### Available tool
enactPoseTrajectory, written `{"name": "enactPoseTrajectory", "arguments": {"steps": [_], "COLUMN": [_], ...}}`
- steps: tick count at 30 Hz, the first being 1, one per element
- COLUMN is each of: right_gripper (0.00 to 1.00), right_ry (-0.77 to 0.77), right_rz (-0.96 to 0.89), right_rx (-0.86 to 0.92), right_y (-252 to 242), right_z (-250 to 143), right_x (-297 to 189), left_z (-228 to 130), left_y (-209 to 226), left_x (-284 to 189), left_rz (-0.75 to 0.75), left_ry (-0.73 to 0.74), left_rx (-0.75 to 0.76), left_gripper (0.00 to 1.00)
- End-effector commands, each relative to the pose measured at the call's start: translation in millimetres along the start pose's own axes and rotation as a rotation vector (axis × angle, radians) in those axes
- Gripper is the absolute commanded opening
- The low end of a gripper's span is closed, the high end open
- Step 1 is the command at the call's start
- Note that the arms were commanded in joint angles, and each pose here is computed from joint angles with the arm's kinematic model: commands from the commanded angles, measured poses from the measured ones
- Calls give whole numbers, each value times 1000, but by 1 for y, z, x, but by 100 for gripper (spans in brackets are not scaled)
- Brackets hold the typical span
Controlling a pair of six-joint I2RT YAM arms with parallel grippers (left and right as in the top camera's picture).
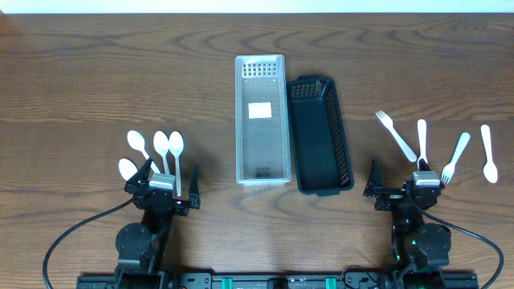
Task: Pack container
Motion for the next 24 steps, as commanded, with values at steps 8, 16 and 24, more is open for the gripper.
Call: {"name": "enactPoseTrajectory", "arguments": {"steps": [8,16,24], "right_gripper": [99,99,99], "right_ry": [1,1,1], "right_rz": [-4,-4,-15], "right_rx": [12,12,12], "right_y": [0,0,-2], "right_z": [-1,-1,0], "right_x": [0,0,0], "left_z": [-14,-14,-14], "left_y": [-1,-1,-1], "left_x": [1,1,1], "left_rz": [-19,-19,-19], "left_ry": [49,49,49], "left_rx": [-7,-7,-7], "left_gripper": [98,98,98]}}
Point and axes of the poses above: each gripper's point midway between its finger pads, its own x axis out along the fingers, its own y axis along the line the jaws close on, z = x × y, the point moved 3 cm from there along -x, back along the fingers, and after that the axes turned 15 degrees about -x, right-handed, at the moved point
